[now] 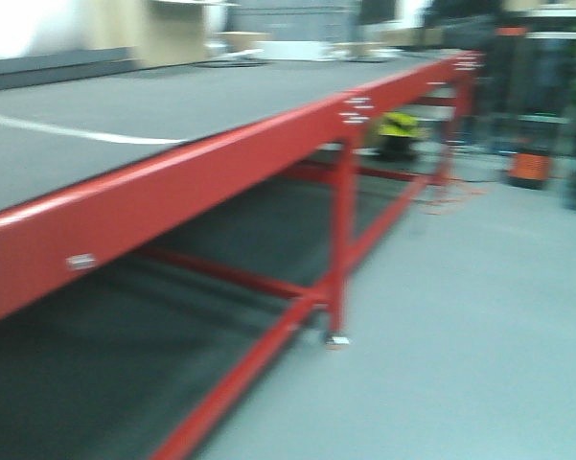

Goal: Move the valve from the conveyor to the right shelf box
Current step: 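Drive the base away from the conveyor to the blue-bin shelf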

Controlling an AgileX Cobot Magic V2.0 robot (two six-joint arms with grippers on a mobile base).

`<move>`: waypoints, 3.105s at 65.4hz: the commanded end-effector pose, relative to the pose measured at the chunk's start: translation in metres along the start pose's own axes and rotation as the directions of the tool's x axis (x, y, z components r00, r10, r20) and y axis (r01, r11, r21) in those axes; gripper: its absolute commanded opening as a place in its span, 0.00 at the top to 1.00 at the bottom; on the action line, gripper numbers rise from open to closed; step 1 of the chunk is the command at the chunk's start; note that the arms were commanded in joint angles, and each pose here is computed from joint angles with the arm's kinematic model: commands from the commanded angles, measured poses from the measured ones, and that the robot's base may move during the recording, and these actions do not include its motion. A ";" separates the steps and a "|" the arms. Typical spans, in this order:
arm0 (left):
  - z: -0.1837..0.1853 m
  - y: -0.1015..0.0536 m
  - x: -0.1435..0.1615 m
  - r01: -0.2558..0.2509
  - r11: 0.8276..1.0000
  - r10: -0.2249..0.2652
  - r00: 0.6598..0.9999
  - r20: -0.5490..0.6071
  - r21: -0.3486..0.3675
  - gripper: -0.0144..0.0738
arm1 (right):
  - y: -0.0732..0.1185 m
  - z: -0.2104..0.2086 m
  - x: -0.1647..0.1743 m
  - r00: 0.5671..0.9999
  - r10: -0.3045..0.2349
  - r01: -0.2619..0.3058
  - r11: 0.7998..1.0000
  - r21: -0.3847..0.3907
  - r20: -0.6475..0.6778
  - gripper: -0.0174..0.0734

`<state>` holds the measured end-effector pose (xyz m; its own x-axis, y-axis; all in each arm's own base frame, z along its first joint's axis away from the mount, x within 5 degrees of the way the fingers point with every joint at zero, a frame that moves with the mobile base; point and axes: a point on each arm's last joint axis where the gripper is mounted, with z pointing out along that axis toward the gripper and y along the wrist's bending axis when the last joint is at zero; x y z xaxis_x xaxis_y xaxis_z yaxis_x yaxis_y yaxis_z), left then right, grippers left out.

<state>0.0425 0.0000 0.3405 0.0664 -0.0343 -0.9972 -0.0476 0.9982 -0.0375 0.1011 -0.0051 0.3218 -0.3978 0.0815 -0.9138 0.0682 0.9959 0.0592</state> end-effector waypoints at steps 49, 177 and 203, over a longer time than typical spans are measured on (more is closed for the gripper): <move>-0.002 0.000 -0.007 0.008 1.000 -0.008 0.998 0.070 -0.003 0.96 | 0.000 -0.004 -0.010 0.995 -0.013 0.013 1.000 0.005 0.102 0.99; -0.002 0.000 -0.007 0.008 1.000 -0.008 0.998 0.070 -0.003 0.96 | 0.000 -0.004 -0.010 0.994 -0.013 0.013 1.000 0.005 0.105 0.99; -0.002 0.000 -0.007 0.008 1.000 -0.008 0.998 0.070 -0.003 0.96 | 0.000 -0.004 -0.010 0.994 -0.013 0.013 1.000 0.005 0.105 0.99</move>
<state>0.0425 0.0000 0.3405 0.0664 -0.0343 -0.9972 -0.0476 0.9982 -0.0375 0.1008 -0.0051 0.3222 -0.3941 0.0813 -0.9155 0.0681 0.9959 0.0591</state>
